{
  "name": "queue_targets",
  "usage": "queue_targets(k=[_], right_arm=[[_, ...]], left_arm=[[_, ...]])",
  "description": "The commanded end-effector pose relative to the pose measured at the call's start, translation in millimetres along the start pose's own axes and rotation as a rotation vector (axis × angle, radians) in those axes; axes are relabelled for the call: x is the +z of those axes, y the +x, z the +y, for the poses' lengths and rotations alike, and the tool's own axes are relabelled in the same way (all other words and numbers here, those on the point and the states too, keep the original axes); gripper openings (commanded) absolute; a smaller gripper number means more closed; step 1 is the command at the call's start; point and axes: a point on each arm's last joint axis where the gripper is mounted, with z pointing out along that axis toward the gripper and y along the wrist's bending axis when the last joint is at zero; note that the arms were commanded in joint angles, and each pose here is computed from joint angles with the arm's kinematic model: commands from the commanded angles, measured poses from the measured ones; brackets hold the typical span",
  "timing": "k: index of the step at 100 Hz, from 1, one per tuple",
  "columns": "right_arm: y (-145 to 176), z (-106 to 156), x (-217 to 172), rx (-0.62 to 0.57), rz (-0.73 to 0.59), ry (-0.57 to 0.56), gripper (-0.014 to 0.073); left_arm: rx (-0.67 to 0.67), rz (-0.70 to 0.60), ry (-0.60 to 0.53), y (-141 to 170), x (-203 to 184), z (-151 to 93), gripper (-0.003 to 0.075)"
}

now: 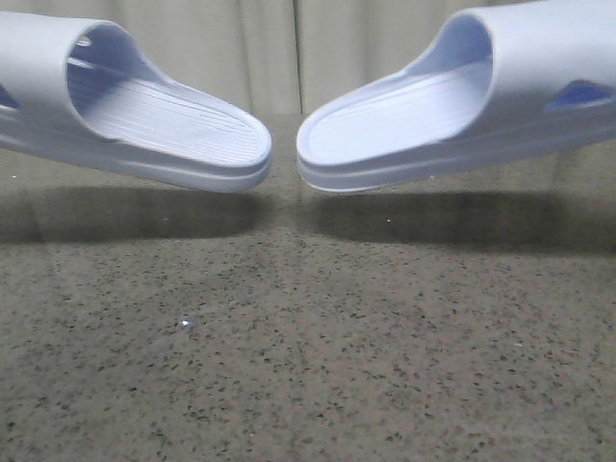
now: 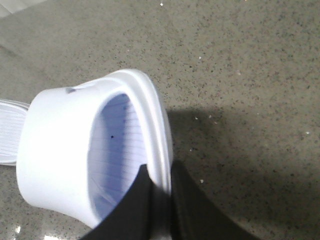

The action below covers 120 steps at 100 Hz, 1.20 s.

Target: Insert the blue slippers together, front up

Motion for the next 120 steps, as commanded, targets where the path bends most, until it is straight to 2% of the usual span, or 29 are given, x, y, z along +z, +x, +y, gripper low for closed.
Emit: queue_targets(k=[1, 17, 34, 84, 106, 120], right_arm=[[-14.6, 10.0, -11.6, 0.000, -0.112, -0.023, -0.0107], [-16.5, 17.1, -13.6, 0.021, -0.139, -0.093, -0.0107], [-20.3, 22.9, -10.7, 0.035, -0.159, -0.198, -0.0107], [-23.9, 5.4, 32.8, 0.078, -0.064, -0.353, -0.0107], [-19.3, 13.1, 55.7, 0.058, -0.017, -0.406, -0.0107], [-15.6, 24.5, 69.3, 0.051, 0.004, -0.465, -0.0107]], left_arm=[[-0.007, -0.067, 0.045, -10.9, -8.2, -11.9, 0.0015], [-0.013, -0.057, 0.057, -10.1, -8.2, -12.9, 0.0015], [-0.045, -0.067, 0.137, -11.2, -9.0, -20.1, 0.0015], [-0.113, -0.090, 0.291, -5.8, -4.2, -30.8, 0.0015], [-0.144, -0.099, 0.356, 6.8, 10.4, -35.1, 0.0015], [-0.145, -0.062, 0.387, 9.8, 18.0, -39.5, 0.0015]])
